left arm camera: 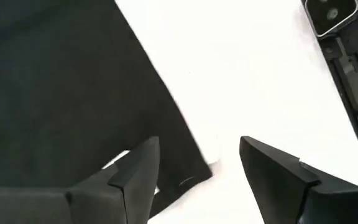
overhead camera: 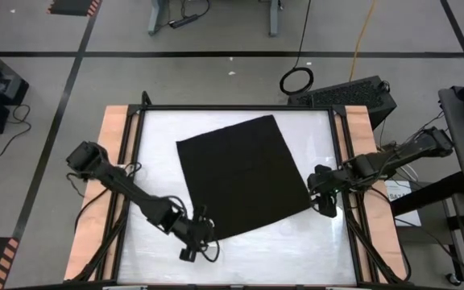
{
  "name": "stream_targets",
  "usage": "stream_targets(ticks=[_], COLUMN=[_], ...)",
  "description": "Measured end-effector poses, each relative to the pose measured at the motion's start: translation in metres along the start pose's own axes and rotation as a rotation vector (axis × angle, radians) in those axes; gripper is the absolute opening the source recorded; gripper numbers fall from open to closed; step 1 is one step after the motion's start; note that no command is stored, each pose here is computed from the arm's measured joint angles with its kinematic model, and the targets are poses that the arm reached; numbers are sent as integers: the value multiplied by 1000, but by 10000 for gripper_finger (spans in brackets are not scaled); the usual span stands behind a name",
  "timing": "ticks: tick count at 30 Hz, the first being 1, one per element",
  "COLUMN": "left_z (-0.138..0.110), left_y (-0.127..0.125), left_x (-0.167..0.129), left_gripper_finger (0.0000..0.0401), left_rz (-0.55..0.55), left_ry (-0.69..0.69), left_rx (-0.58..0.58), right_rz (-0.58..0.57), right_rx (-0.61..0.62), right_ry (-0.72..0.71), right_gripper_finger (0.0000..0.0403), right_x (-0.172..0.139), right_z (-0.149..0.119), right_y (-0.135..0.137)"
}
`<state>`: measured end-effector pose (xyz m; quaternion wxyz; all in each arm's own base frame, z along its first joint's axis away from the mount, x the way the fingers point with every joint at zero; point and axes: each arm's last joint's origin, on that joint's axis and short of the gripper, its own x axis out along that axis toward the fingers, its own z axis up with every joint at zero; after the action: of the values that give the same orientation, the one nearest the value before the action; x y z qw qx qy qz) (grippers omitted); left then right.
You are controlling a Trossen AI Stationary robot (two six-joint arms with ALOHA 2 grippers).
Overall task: Roll towel into tight, uniform cylinder
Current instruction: Fold the black towel
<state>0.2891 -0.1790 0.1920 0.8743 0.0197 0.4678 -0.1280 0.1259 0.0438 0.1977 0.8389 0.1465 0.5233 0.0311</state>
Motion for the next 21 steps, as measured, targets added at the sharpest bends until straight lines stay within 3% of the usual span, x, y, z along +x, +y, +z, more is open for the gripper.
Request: stream_targets(ticks=[8,21], left_z=[-7,-25], left_y=[-14,-9], left_x=[23,49], left_gripper_finger=[231,224], left_rz=[-18,91], left_ry=[12,130], left_rx=[-4,-130], right_rz=[-36,-106], right_rx=[14,64], right_ry=[62,121], right_gripper_finger=[136,136], right_x=[10,27], right_z=[2,5], right_y=[0,0])
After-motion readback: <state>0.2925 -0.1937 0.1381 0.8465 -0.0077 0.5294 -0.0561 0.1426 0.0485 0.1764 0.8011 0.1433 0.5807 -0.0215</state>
